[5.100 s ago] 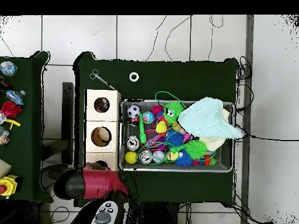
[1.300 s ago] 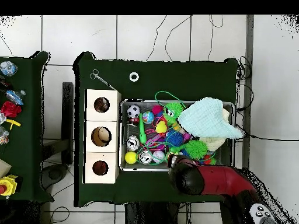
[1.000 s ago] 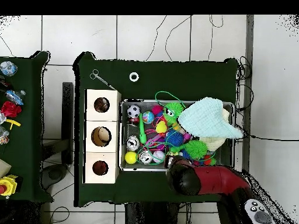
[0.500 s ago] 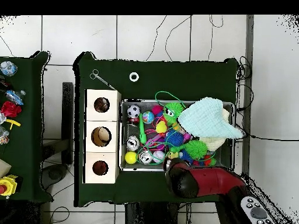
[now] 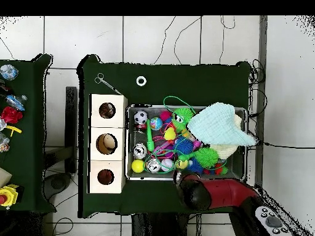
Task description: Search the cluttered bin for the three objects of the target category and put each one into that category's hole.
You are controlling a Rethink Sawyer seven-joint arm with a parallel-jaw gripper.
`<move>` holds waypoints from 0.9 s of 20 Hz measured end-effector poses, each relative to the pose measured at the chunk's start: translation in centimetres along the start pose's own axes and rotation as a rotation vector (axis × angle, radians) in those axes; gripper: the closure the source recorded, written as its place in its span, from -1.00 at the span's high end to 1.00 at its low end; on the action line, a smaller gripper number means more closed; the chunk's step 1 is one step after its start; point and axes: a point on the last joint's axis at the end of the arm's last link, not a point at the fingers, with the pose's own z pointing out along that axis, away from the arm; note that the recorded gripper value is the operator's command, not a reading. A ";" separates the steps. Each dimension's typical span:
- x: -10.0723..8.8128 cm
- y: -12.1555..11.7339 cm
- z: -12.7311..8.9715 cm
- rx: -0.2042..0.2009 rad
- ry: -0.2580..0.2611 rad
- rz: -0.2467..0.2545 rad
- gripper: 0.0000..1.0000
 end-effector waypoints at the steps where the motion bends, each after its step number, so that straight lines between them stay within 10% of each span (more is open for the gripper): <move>1: 0.1 0.2 0.2 -0.003 0.005 -0.001 1.00; 18: 0.9 3.0 1.4 -0.023 0.036 -0.050 1.00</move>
